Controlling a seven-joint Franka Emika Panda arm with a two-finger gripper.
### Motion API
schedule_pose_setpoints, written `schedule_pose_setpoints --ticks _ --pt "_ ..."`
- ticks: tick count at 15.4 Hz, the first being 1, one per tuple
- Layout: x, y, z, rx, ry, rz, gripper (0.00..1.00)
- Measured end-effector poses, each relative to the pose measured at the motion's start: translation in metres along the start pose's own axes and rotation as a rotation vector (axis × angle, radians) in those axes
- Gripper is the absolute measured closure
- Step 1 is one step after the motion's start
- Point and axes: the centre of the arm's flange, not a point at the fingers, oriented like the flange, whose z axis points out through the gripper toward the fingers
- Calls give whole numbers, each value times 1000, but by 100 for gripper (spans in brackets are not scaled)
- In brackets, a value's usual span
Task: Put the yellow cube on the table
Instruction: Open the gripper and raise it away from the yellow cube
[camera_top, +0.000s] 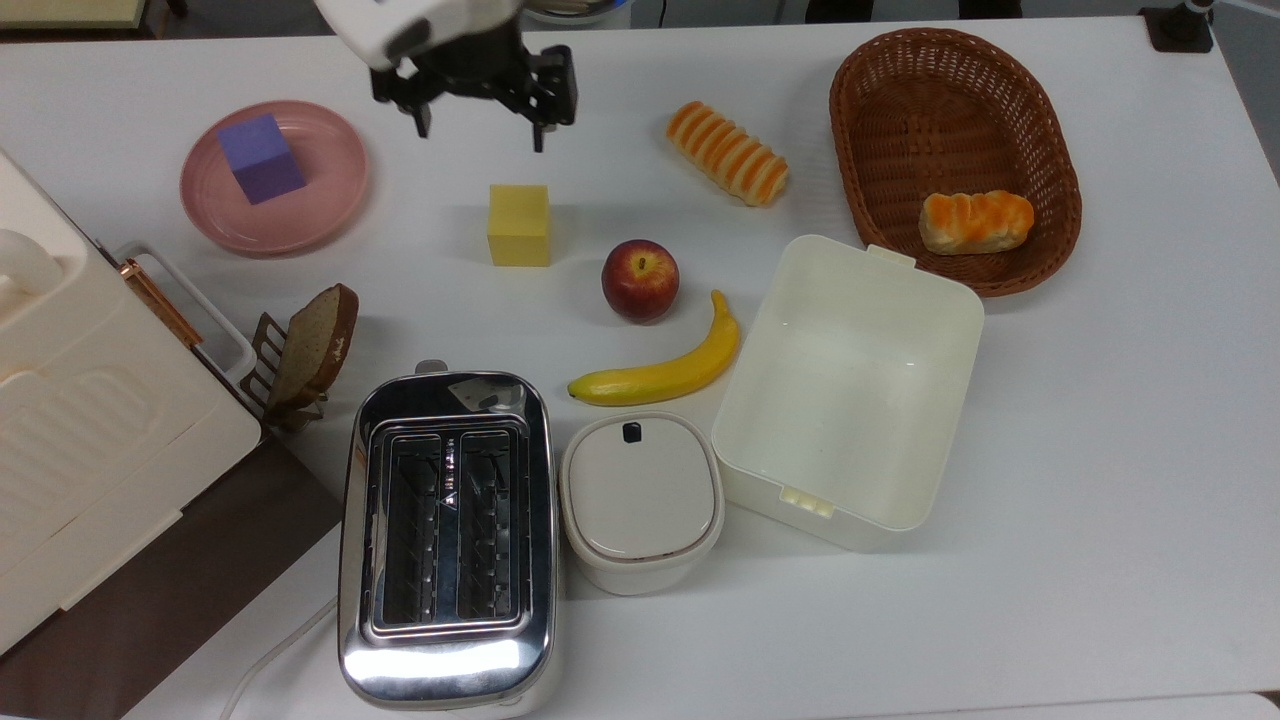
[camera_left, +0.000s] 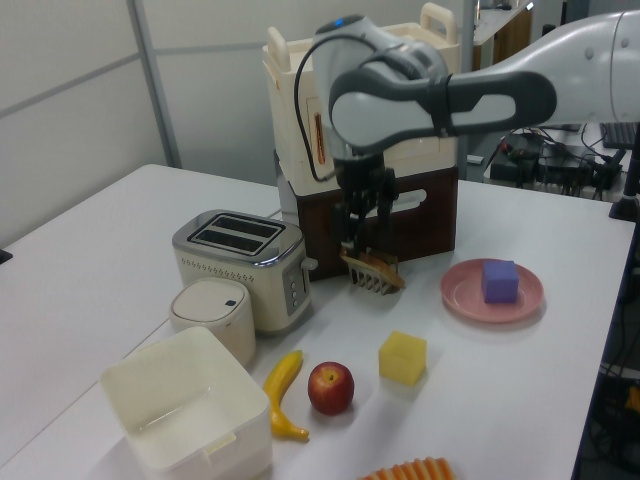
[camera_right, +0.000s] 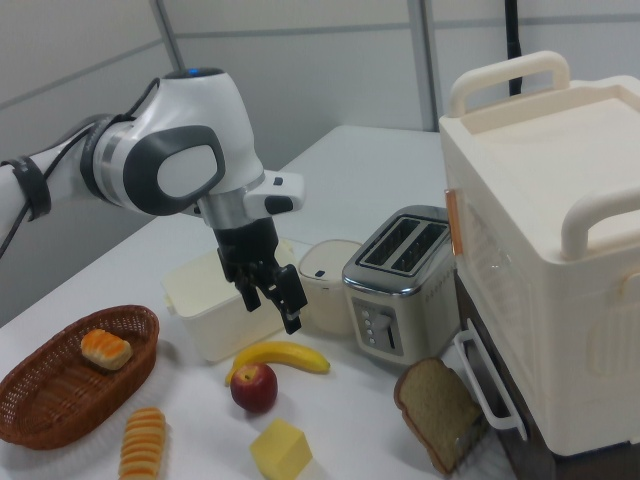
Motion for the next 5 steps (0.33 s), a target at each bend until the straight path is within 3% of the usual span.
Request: schedule_pose_setpoints --ticks 5 --pt "2 4 1 -1 -1 45 0"
